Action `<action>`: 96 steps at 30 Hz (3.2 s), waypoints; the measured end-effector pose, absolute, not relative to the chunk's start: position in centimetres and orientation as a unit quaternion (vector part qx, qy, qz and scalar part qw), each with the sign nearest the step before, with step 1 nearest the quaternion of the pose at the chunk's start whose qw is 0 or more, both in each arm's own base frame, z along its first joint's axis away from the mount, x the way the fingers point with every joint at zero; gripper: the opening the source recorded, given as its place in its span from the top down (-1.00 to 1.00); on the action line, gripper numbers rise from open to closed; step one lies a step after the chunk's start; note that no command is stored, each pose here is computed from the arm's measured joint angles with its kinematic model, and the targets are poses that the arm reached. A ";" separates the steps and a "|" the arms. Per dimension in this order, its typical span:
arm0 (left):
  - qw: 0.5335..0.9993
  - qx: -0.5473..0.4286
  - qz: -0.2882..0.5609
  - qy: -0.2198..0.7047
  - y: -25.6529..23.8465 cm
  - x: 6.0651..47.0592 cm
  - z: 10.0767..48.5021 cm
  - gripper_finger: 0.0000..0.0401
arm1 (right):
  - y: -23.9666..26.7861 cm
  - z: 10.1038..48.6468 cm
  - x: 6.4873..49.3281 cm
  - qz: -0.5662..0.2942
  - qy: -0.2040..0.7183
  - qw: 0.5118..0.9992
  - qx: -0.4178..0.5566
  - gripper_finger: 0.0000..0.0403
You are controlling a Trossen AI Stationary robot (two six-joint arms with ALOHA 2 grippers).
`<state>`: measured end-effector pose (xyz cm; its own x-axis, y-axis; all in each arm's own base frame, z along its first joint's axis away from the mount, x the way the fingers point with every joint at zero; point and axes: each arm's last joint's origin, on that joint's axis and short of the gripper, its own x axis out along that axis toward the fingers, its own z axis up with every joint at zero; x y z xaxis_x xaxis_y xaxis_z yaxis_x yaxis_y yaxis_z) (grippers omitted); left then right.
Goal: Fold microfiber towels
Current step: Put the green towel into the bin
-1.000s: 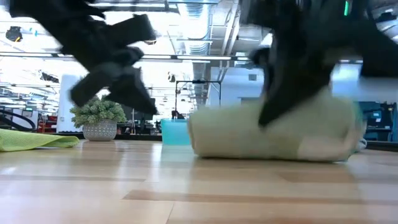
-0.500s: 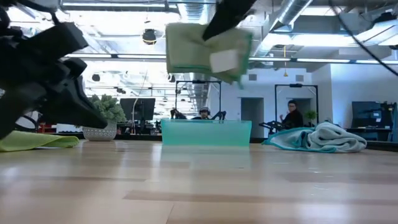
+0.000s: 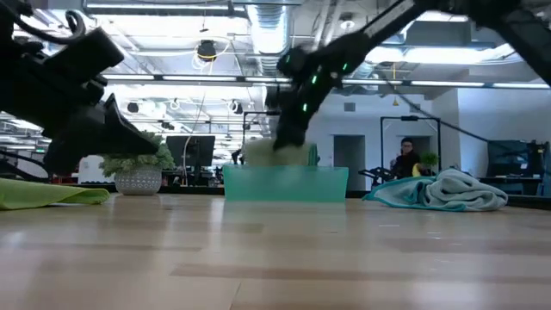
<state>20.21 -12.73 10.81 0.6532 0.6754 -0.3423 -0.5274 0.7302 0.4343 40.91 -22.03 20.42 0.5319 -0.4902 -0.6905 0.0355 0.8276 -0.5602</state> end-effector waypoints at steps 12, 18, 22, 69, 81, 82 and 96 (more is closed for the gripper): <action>0.878 0.191 0.340 0.277 -11.9 19.9 10.7 1.00 | -19.3 20.2 42.2 -0.104 0.480 0.805 -0.333 0.81; 0.867 0.197 0.381 0.254 -10.8 20.2 10.8 1.00 | -19.7 24.5 40.9 -0.105 0.420 0.840 -0.328 0.80; 0.858 0.196 0.389 0.271 -10.1 20.6 10.8 1.00 | -20.3 24.7 39.9 -0.106 0.423 0.859 -0.267 0.85; 0.879 0.258 0.320 0.244 -16.9 23.6 18.7 1.00 | -6.0 22.8 43.7 -0.063 0.441 0.866 -0.226 0.83; 0.880 0.228 0.329 0.257 -16.5 22.6 18.3 1.00 | -4.0 15.2 45.4 0.051 0.501 0.816 -0.286 0.82; 0.879 0.228 0.328 0.259 -16.5 22.6 18.2 1.00 | -3.9 15.2 45.4 0.054 0.500 0.815 -0.288 0.82; 0.879 0.229 0.330 0.256 -16.4 22.6 18.2 1.00 | -5.0 23.9 44.3 -0.132 0.409 0.856 -0.288 0.85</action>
